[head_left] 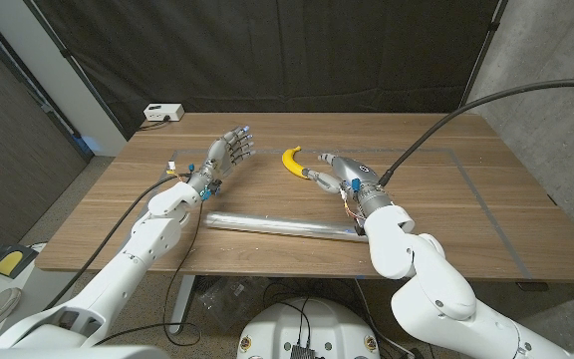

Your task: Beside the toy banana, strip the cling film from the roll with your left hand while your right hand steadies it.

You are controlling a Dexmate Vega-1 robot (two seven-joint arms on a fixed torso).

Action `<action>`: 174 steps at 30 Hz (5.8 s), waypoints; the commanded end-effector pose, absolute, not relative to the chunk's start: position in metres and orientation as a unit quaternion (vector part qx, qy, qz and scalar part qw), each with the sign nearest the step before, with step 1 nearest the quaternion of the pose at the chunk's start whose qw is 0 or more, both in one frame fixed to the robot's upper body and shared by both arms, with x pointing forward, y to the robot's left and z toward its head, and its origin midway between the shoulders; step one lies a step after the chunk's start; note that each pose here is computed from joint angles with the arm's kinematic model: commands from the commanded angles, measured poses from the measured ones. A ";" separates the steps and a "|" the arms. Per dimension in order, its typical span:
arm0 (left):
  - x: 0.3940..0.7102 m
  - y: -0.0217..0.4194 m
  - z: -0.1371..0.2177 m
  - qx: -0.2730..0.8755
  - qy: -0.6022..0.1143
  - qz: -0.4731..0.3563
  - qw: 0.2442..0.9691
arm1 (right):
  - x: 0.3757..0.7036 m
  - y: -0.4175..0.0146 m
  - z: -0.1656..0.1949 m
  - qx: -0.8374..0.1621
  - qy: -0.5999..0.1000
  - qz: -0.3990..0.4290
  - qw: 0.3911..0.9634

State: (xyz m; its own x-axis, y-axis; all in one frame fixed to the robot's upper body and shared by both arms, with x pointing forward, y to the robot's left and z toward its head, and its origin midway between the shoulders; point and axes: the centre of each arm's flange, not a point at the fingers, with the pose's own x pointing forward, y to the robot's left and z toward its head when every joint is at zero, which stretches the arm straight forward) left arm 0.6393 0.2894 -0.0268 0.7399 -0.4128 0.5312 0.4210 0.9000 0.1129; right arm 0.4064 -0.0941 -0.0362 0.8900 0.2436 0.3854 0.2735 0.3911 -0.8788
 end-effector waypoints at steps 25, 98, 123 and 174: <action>0.652 0.280 -0.015 0.004 -0.275 -0.240 0.931 | 0.419 -0.057 -0.058 -0.636 -0.101 0.076 0.761; 0.654 0.270 -0.009 0.011 -0.262 -0.266 0.927 | 0.445 0.012 -0.119 -0.729 -0.073 0.019 0.680; 0.661 0.276 -0.006 0.011 -0.258 -0.265 0.929 | 0.468 0.015 -0.128 -0.754 -0.052 -0.019 0.654; 0.667 0.281 -0.004 0.000 -0.260 -0.262 0.929 | 0.473 -0.018 -0.088 -0.657 -0.183 -0.123 0.721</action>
